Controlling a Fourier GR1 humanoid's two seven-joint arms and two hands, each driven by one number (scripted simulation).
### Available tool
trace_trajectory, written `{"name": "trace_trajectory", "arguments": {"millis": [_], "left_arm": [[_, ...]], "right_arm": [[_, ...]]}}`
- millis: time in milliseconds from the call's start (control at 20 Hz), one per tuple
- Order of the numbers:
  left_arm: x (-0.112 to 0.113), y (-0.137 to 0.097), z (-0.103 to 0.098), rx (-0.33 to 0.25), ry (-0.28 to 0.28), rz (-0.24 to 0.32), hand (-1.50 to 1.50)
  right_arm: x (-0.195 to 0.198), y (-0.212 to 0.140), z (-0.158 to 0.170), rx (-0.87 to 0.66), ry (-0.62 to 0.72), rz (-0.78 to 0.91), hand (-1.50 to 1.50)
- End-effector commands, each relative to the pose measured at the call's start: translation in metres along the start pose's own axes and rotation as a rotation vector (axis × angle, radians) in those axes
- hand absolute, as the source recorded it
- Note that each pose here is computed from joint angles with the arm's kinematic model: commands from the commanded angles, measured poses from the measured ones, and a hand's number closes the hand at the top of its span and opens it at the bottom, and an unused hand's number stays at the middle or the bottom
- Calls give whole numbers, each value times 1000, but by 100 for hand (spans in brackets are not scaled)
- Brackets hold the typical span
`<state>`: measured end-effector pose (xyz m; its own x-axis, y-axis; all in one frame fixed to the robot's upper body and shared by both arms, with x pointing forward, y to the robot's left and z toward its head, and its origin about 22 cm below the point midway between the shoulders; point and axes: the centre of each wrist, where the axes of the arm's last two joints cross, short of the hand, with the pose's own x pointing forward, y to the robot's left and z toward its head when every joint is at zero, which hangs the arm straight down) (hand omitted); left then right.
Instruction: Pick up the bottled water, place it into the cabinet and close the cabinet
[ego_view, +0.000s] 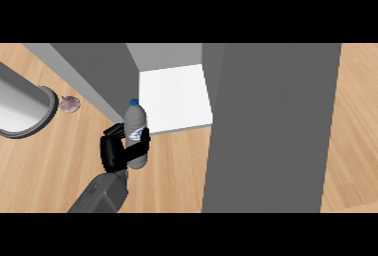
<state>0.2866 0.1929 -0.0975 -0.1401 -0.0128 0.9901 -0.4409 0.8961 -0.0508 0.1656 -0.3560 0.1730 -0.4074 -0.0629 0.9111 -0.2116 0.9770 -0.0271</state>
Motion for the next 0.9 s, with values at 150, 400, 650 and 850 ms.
{"name": "trace_trajectory", "arguments": {"millis": [150,400,650,850], "left_arm": [[52,-79,-43,-129,-17,74,150],[51,-74,-42,-100,-24,71,-150],[58,-69,-51,-98,-58,59,-150],[56,-65,-50,-94,-44,45,-150]], "right_arm": [[-2,-5,-5,6,-15,-17,-150],[-3,-4,-6,24,-15,-36,-150],[-6,-5,-9,40,-8,-30,-150],[-7,-8,-10,53,-11,-23,-150]]}}
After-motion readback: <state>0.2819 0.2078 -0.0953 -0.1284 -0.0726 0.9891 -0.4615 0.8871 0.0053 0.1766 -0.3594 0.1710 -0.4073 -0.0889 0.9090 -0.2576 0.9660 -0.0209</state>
